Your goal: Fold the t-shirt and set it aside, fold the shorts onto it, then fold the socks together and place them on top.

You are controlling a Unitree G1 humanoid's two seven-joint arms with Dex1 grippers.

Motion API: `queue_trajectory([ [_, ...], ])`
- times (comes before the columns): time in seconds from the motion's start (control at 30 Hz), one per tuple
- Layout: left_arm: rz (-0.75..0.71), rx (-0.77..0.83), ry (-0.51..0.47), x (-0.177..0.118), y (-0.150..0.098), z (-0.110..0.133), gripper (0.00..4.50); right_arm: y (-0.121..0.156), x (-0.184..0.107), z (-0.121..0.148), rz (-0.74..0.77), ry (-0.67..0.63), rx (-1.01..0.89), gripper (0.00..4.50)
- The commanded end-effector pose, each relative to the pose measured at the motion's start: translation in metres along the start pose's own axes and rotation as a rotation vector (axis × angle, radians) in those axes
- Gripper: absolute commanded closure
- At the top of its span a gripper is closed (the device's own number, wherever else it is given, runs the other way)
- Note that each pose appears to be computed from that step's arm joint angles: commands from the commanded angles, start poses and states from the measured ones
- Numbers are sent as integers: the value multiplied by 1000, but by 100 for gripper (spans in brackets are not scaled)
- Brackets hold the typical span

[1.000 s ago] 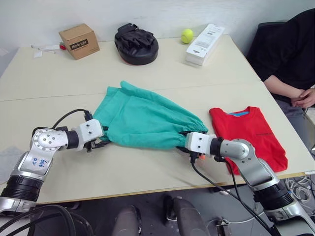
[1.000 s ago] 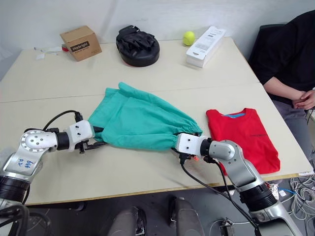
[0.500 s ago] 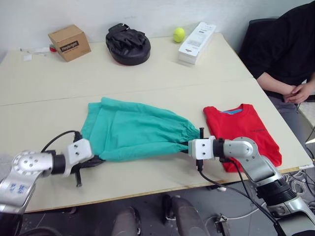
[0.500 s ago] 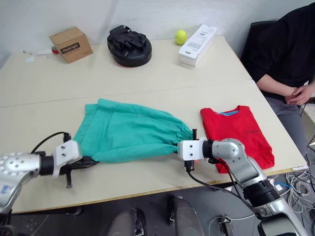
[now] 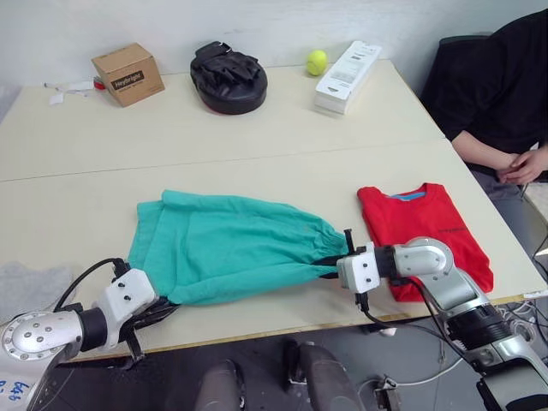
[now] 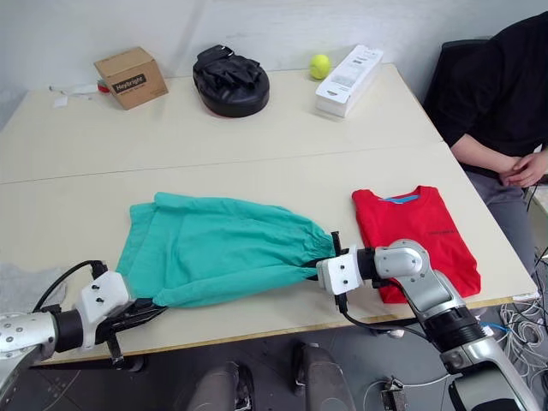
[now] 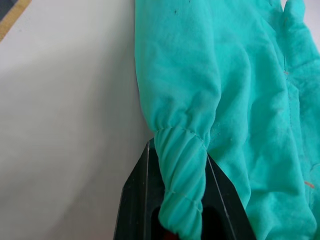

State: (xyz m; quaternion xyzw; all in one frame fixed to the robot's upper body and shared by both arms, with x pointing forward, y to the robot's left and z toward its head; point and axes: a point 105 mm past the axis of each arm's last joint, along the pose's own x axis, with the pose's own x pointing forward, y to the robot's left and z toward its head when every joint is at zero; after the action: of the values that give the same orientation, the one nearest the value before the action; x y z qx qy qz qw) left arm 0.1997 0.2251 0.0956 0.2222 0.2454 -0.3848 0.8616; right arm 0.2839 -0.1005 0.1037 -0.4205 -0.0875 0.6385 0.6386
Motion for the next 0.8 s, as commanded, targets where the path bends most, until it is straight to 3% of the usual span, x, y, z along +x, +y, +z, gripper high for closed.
queue_trajectory([
  [0.03,-37,-8,-47,-5,-8,10,297,-6,-5,9,-25,-31,-23,388],
  [0.23,-149,-161,-170,-32,-12,33,109,-4,-24,23,-16,-48,16,192],
  [0.37,-80,-230,-316,-52,20,61,0,-24,-43,43,-98,-109,199,51],
  [0.43,-39,-269,-391,-56,36,73,0,-36,-48,54,-146,-153,285,4],
  [0.5,-26,-291,-426,-55,44,81,0,-46,-49,62,-184,-191,349,4],
  [0.6,73,-223,-321,-26,60,71,0,-59,-31,69,-246,-232,428,4],
  [0.7,155,-144,-263,-5,68,63,62,-65,-11,66,-287,-224,489,0],
  [0.8,168,-73,-227,18,64,60,153,-75,16,52,-396,-181,557,0],
])
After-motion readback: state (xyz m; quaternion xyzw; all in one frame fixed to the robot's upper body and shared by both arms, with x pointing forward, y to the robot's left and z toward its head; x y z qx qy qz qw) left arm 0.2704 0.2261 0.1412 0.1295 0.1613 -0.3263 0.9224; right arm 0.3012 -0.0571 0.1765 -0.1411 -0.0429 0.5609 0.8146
